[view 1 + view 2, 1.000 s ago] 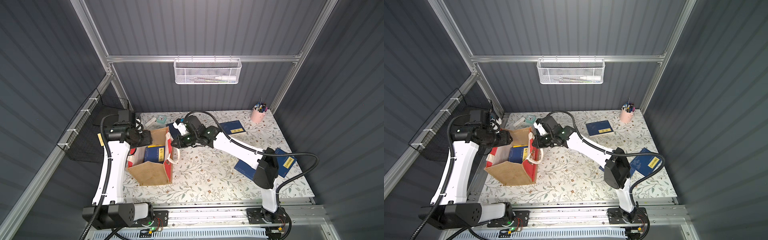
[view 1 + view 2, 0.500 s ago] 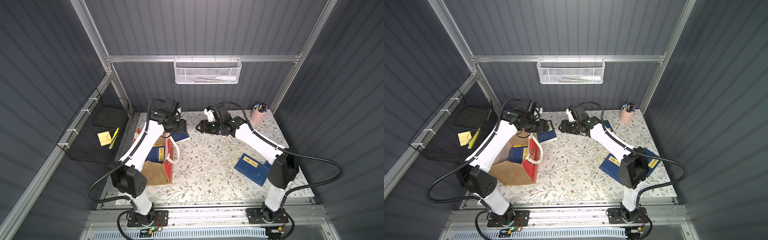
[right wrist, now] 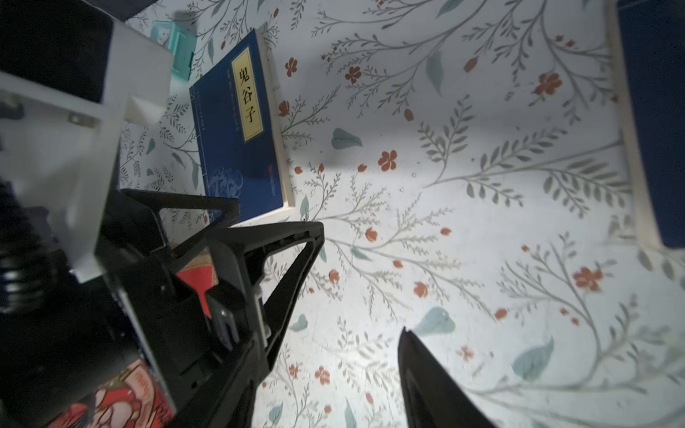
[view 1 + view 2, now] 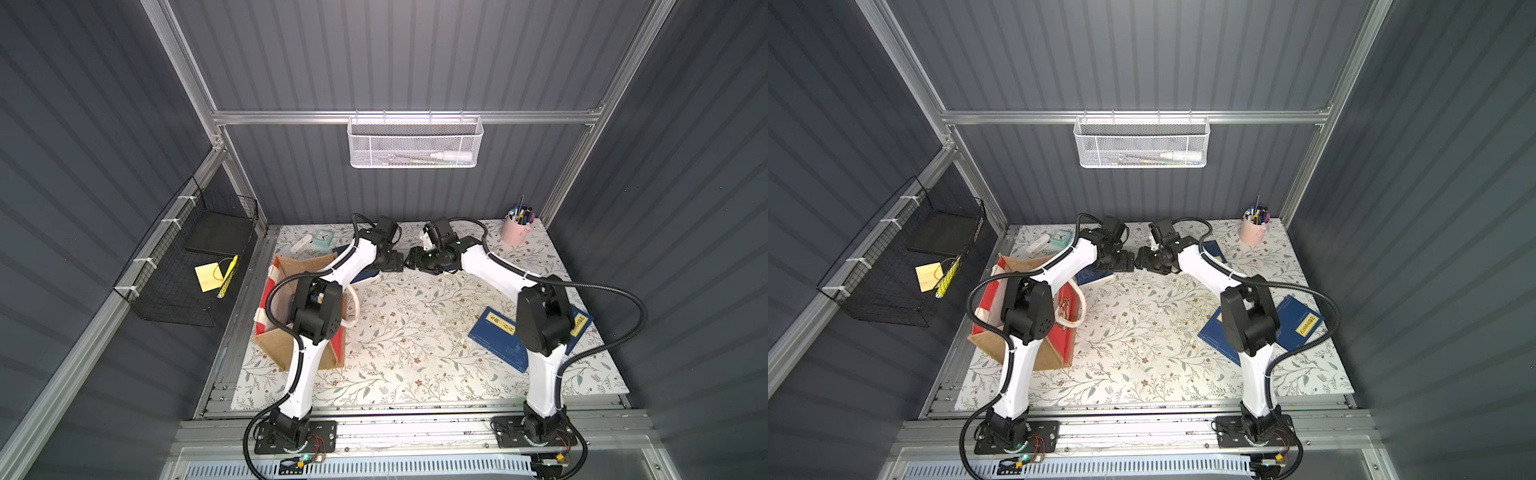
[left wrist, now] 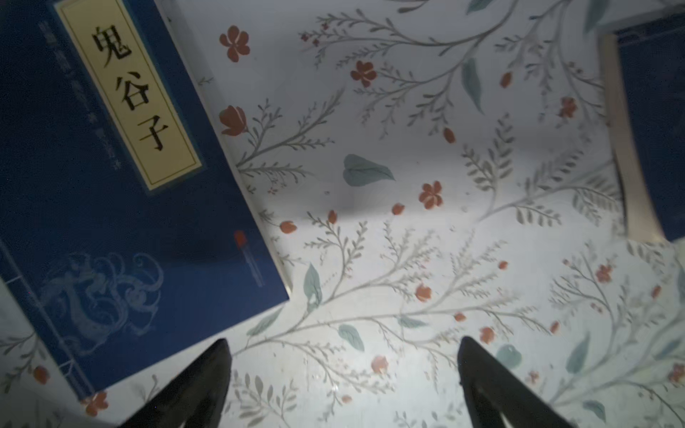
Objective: Put the books into the canvas bag
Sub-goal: Move the book to the center of the board.
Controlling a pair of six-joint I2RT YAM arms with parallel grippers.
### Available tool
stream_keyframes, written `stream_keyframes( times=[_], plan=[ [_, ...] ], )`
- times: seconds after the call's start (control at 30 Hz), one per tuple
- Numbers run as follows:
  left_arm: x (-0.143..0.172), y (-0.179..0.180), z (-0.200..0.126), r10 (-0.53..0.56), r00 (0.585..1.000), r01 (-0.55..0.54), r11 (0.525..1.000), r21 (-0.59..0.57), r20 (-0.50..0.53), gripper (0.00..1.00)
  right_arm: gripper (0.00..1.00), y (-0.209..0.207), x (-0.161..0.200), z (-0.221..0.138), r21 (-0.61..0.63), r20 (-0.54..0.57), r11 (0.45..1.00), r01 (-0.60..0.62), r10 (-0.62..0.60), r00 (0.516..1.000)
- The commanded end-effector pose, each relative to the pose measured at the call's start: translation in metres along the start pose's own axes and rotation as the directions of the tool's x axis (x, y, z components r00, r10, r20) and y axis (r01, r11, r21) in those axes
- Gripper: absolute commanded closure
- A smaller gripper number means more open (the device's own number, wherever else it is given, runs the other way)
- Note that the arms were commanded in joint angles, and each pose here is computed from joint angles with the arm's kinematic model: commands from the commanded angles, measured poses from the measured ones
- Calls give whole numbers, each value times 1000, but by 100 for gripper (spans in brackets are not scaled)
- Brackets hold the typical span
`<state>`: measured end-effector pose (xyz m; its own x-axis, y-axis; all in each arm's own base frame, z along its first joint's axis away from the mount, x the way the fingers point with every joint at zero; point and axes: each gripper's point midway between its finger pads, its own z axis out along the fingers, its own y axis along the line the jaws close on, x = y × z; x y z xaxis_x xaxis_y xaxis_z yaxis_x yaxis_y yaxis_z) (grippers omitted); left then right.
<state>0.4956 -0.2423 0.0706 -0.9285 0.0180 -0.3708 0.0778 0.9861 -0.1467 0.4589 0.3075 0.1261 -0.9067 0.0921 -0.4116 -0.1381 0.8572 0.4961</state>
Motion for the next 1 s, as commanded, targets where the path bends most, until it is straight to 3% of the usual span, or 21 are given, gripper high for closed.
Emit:
stream_keyframes(
  times=[0.0, 0.33, 0.5, 0.7, 0.97],
  plan=[
    [-28, 31, 13, -159, 987, 158, 987, 37, 25, 4, 38, 20, -14, 11, -56, 19, 997, 47, -46, 999],
    [-44, 139, 41, -291, 954, 297, 949, -102, 72, 3, 33, 42, -48, 71, -126, 82, 987, 102, -92, 992],
    [-47, 167, 44, -324, 942, 332, 937, -108, 88, 3, 31, 51, -56, 96, -158, 117, 979, 127, -109, 987],
    [-41, 170, 64, -372, 928, 372, 928, -3, 25, 4, 29, 56, -48, 125, -240, 86, 966, 96, -77, 993],
    [-35, 136, 78, -353, 935, 351, 908, 227, -34, 11, 35, 41, -25, 151, -240, 4, 970, 28, -28, 1000]
  ],
)
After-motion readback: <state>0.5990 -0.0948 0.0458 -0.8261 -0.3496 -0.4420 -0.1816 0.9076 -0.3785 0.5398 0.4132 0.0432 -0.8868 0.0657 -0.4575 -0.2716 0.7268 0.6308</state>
